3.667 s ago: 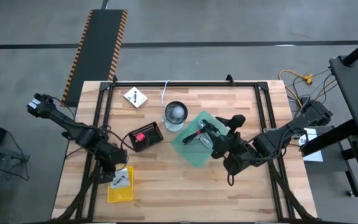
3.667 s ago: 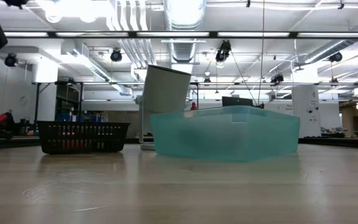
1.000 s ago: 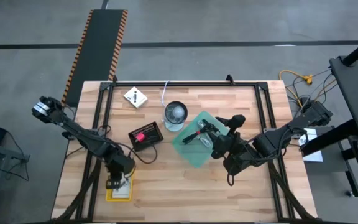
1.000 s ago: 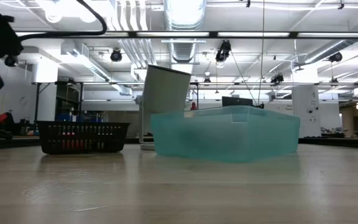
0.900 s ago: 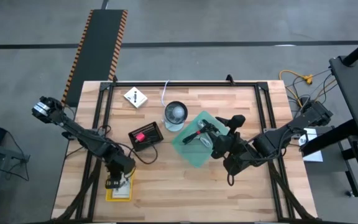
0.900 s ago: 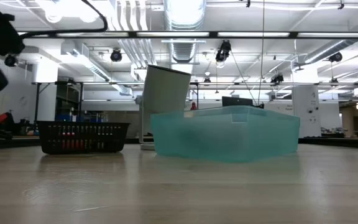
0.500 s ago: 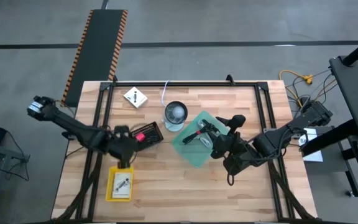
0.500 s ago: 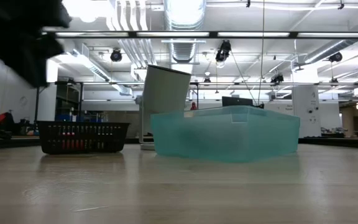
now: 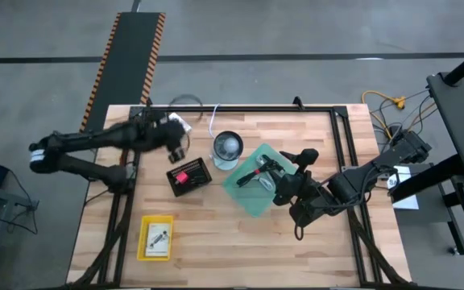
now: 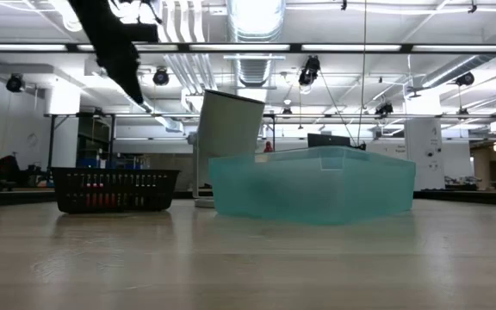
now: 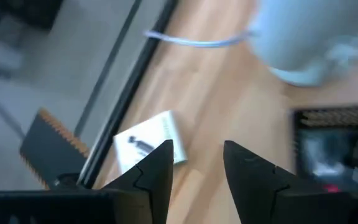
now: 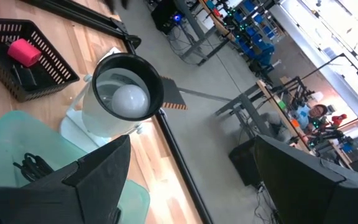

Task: Pick and place items into bin
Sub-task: Put the white card reader box into the yellow bin

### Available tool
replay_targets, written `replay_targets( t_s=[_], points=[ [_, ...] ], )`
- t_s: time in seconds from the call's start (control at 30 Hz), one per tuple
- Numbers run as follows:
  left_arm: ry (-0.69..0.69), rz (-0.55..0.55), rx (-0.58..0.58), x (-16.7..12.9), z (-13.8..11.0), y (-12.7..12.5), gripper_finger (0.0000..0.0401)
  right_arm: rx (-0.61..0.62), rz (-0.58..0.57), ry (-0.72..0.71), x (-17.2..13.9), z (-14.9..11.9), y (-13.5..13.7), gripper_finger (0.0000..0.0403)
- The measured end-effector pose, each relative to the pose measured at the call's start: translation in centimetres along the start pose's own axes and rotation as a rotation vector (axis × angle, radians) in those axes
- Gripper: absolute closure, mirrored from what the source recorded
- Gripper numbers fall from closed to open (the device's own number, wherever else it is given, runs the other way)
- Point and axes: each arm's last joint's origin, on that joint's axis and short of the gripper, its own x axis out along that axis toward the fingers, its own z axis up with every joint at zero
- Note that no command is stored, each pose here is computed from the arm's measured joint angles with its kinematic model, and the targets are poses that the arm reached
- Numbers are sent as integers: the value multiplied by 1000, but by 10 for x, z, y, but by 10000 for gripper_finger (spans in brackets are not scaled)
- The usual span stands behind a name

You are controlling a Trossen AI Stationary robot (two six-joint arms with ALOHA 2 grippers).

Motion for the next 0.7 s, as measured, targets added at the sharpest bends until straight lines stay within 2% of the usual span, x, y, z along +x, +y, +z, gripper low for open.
replay_targets(
  t_s=[0.1,0.17,0.3,0.47,0.57,0.7],
  points=[
    [56,25,-71,17,13,27,276,0,1,0,0,0,0,78],
    [103,28,-55,29,18,43,276,0,3,1,0,0,0,79],
    [202,12,146,57,22,62,276,0,11,2,0,0,0,78],
    [334,-74,438,91,19,58,276,-3,62,15,0,-1,2,78],
    [394,-83,519,109,18,53,276,-6,77,19,0,-1,2,79],
    [484,-15,565,125,18,51,275,-8,79,20,0,-1,2,78]
  ],
)
